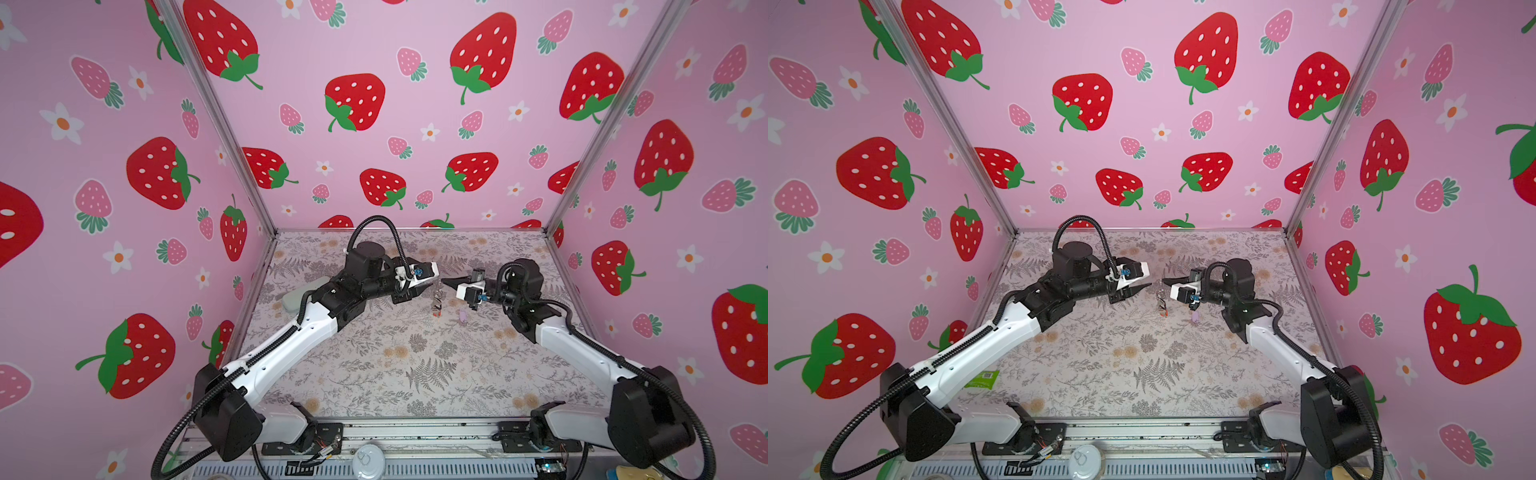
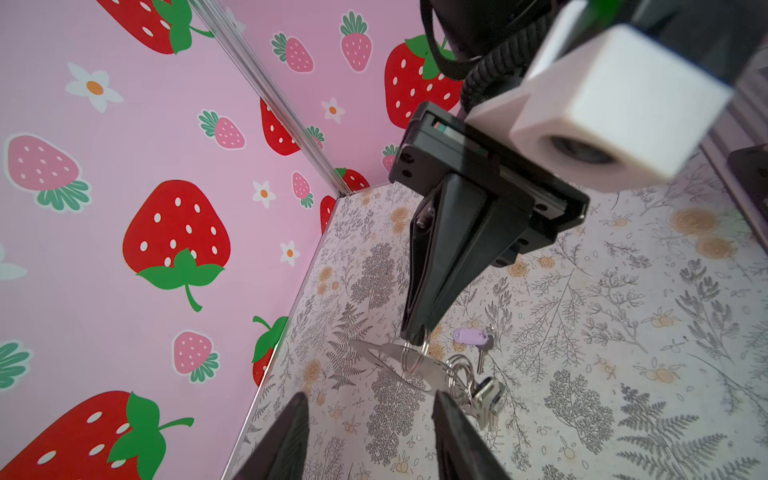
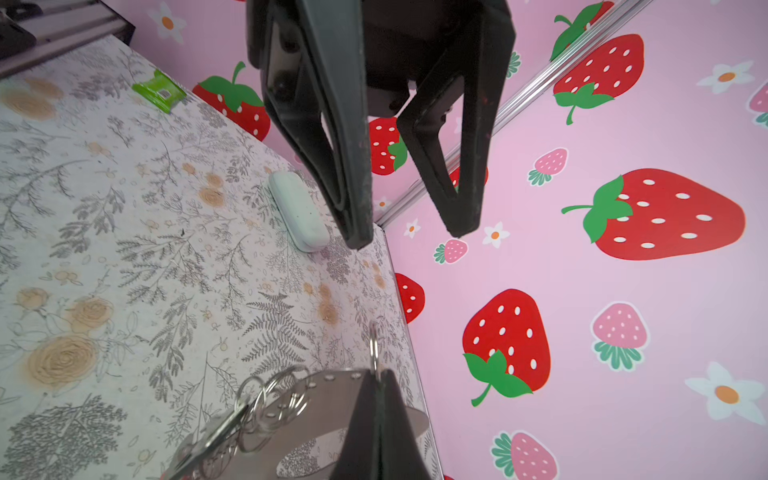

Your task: Put the keys on the keyring

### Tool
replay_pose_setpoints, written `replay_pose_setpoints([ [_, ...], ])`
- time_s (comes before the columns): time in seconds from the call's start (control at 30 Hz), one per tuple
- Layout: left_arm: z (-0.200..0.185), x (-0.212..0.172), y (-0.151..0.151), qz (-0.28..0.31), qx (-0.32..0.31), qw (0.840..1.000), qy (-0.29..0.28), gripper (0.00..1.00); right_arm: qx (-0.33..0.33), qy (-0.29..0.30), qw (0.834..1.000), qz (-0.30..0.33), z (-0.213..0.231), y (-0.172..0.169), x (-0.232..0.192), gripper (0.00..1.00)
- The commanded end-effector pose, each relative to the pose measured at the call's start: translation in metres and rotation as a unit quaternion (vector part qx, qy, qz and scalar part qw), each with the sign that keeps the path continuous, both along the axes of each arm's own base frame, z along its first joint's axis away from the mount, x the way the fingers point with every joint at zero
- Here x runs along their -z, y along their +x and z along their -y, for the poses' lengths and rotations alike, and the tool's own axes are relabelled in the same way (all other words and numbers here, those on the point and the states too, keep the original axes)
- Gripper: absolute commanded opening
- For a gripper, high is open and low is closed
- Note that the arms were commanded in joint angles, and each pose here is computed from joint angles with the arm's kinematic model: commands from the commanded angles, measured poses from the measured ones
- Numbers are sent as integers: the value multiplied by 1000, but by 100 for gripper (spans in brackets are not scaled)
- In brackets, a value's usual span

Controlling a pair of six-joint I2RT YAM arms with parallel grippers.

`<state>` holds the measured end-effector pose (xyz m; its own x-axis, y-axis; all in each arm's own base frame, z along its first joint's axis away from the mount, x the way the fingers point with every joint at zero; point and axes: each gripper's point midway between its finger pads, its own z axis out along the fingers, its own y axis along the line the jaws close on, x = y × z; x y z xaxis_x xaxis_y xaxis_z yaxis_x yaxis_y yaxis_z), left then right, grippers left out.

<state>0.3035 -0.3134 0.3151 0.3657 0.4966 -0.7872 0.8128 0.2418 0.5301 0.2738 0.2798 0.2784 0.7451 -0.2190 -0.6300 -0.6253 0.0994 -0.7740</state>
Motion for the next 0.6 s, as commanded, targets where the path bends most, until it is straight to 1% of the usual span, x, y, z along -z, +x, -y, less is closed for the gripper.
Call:
replay_pose_setpoints([
  [0.0, -3, 4, 3, 2, -11, 1000, 3, 49, 15, 17, 994, 110, 3, -1, -24, 0],
  [0.37, 5, 19, 11, -8, -9, 1000, 14, 42, 12, 28, 990, 135, 4, -8, -26, 1],
  [0.43, 8, 19, 12, 0, -7, 1000, 20, 42, 11, 27, 990, 135, 4, -7, -26, 1],
  [0.57, 15, 17, 17, 36, -15, 999, 39, 40, 9, 21, 991, 131, 3, -7, -24, 1],
])
